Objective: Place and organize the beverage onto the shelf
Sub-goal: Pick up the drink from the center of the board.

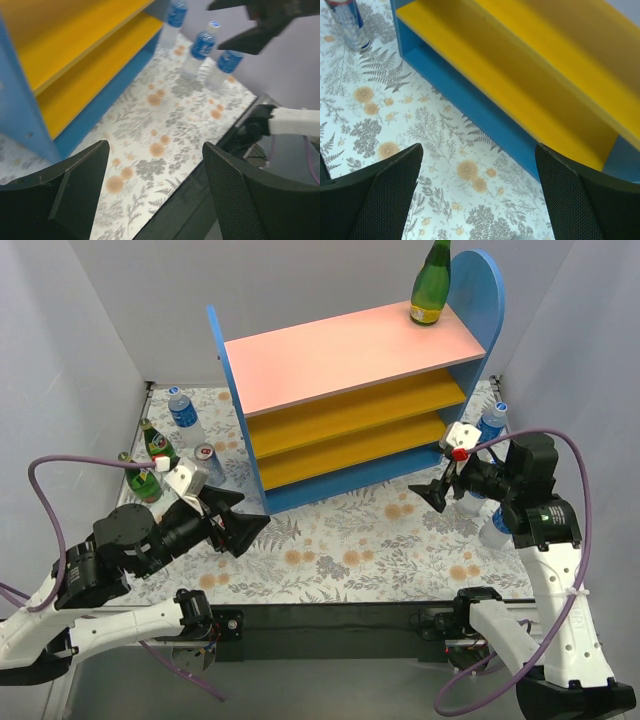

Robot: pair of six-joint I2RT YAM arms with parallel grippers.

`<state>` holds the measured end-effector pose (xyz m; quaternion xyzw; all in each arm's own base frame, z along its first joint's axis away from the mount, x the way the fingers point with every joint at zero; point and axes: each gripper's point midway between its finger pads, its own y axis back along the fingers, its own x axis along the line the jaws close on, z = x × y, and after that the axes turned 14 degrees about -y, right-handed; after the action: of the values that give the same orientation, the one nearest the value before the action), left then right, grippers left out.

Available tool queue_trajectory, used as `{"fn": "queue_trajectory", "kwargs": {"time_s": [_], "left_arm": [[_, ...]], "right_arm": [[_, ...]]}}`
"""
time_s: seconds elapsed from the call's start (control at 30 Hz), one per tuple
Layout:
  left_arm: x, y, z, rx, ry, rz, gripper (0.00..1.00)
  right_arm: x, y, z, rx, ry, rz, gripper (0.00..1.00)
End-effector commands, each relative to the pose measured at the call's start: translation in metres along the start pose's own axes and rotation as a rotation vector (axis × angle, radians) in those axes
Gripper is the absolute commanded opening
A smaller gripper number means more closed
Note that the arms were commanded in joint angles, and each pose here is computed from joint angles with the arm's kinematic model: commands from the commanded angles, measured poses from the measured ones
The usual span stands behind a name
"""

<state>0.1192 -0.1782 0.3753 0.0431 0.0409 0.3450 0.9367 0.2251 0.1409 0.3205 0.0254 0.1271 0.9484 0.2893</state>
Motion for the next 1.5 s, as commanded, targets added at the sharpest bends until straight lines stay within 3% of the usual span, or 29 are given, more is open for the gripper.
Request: {"fn": "queue_trajectory", "kwargs": {"time_s": [0.0, 0.1, 0.23, 0.43, 0.57, 0.63, 0.73, 0.93, 0.97, 1.0, 1.07, 1.1, 1.2, 1.33, 1.37, 1.43, 1.47], "left_arm": [[0.045, 0.008, -0.04, 0.132, -0.021, 0.249, 0.75], [0.08, 0.028, -0.038, 0.075, 0.022, 0.444, 0.8], [0.098, 0.041, -0.033, 0.017, 0.068, 0.55, 0.82], [0.1, 0.045, -0.056, 0.126, 0.104, 0.65, 0.82], [0.104, 0.068, -0.025, 0.016, 0.218, 0.559, 0.68], [0.101, 0.067, -0.015, 0.021, 0.165, 0.532, 0.64], [0.095, 0.054, 0.003, 0.059, -0.02, 0.579, 0.71], [0.105, 0.058, 0.055, -0.02, -0.107, 0.679, 0.71], [0.11, 0.061, 0.061, 0.03, -0.303, 0.693, 0.72], [0.103, 0.054, 0.084, -0.054, -0.194, 0.71, 0.73], [0.104, 0.053, 0.089, -0.051, -0.303, 0.74, 0.73], [0.117, 0.07, 0.119, -0.118, -0.259, 0.768, 0.73], [0.129, 0.085, 0.143, -0.231, -0.161, 0.794, 0.69], [0.106, 0.065, 0.178, -0.258, -0.288, 0.763, 0.69], [0.108, 0.068, 0.189, -0.297, -0.235, 0.784, 0.69], [0.094, 0.055, 0.201, -0.252, -0.423, 0.84, 0.7], [0.101, 0.064, 0.211, -0.294, -0.355, 0.873, 0.71]], "right_arm": [[0.01, 0.001, -0.012, -0.002, 0.014, 0.039, 0.98], [0.011, -0.003, -0.035, 0.028, -0.007, 0.043, 0.98], [0.011, -0.006, -0.056, 0.042, -0.035, 0.047, 0.98], [0.01, -0.01, -0.076, 0.051, -0.074, 0.054, 0.98], [0.01, -0.012, -0.083, 0.05, -0.088, 0.059, 0.98], [0.008, -0.012, -0.085, 0.052, -0.097, 0.054, 0.98], [0.005, -0.012, -0.085, 0.053, -0.101, 0.046, 0.98], [0.002, -0.012, -0.087, 0.051, -0.119, 0.044, 0.98], [0.001, -0.012, -0.087, 0.051, -0.121, 0.042, 0.98], [0.001, -0.012, -0.087, 0.051, -0.123, 0.044, 0.98], [0.001, -0.012, -0.087, 0.05, -0.125, 0.044, 0.98], [0.001, -0.012, -0.087, 0.05, -0.125, 0.044, 0.98], [0.001, -0.013, -0.088, 0.05, -0.13, 0.046, 0.98], [0.0, -0.013, -0.089, 0.05, -0.132, 0.044, 0.98], [0.0, -0.012, -0.089, 0.049, -0.13, 0.041, 0.98], [0.001, -0.012, -0.09, 0.05, -0.129, 0.039, 0.98], [0.0, -0.012, -0.09, 0.051, -0.129, 0.037, 0.98]]}}
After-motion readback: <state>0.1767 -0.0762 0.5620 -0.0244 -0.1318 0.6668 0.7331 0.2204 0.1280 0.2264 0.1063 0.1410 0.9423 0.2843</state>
